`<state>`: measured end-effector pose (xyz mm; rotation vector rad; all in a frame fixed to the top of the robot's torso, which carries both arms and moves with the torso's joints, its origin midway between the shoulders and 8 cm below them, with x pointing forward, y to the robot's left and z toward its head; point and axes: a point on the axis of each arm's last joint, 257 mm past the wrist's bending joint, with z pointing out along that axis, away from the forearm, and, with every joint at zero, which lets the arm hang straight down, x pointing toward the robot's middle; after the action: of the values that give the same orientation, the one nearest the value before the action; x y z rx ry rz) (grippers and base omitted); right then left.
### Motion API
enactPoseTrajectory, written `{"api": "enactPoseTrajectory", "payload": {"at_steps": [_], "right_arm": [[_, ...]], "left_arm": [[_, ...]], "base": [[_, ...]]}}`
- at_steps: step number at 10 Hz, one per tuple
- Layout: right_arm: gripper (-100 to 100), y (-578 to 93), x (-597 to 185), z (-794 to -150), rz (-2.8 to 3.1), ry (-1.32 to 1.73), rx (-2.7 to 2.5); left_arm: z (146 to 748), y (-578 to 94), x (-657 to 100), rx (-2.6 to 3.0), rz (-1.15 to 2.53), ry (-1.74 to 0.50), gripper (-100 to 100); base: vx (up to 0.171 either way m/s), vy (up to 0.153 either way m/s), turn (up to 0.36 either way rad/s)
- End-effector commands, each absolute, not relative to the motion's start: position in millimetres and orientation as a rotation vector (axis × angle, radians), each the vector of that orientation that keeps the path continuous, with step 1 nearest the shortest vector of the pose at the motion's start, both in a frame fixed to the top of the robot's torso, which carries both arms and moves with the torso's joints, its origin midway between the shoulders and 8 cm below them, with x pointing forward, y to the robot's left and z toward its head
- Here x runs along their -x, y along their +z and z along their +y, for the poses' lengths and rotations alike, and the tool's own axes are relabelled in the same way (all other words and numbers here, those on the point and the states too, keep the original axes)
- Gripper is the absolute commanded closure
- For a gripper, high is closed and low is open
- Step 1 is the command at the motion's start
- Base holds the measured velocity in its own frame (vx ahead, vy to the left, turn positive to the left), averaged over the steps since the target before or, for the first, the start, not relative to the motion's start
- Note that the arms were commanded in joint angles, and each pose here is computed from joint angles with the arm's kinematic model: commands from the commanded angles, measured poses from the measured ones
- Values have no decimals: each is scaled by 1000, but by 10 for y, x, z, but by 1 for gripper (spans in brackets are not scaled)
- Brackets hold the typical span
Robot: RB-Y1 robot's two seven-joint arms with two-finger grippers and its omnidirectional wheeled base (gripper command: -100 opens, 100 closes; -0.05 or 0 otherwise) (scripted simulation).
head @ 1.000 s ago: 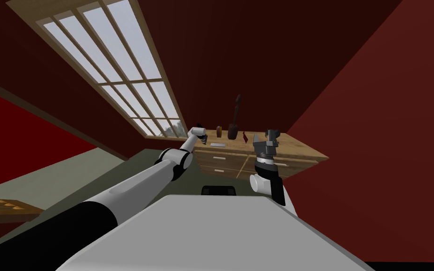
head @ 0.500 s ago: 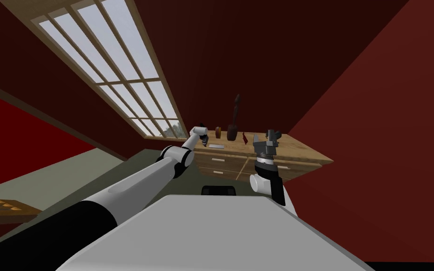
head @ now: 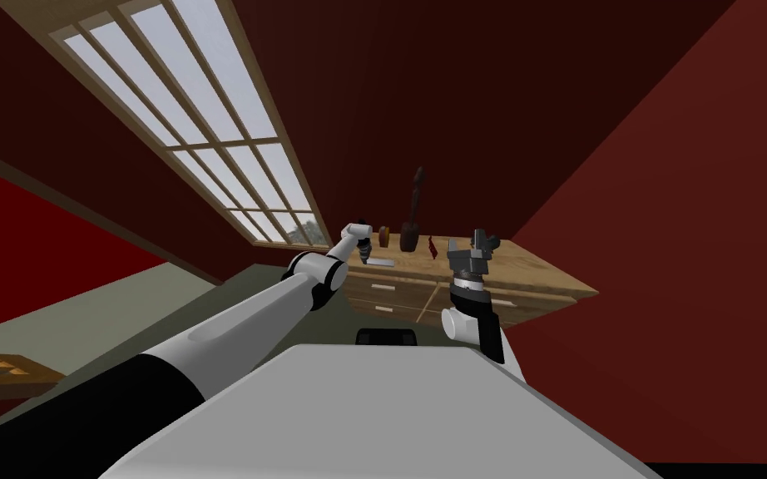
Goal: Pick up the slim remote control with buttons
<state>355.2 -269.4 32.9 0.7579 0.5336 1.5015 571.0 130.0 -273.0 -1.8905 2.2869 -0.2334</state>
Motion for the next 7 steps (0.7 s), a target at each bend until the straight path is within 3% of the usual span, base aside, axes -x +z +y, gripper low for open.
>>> {"api": "enactPoseTrajectory", "payload": {"at_steps": [1,7], "right_arm": [[0,329,-3552,-2694,534,1501,-758],[0,329,-3552,-2694,534,1501,-758]], "left_arm": [[1187,-2793,-5529,1900,2341,-163,-100],[1057,-2819,-5414,1892,2383,-127,-100]], "base": [[78,-51,7],[32,-14,3]]}}
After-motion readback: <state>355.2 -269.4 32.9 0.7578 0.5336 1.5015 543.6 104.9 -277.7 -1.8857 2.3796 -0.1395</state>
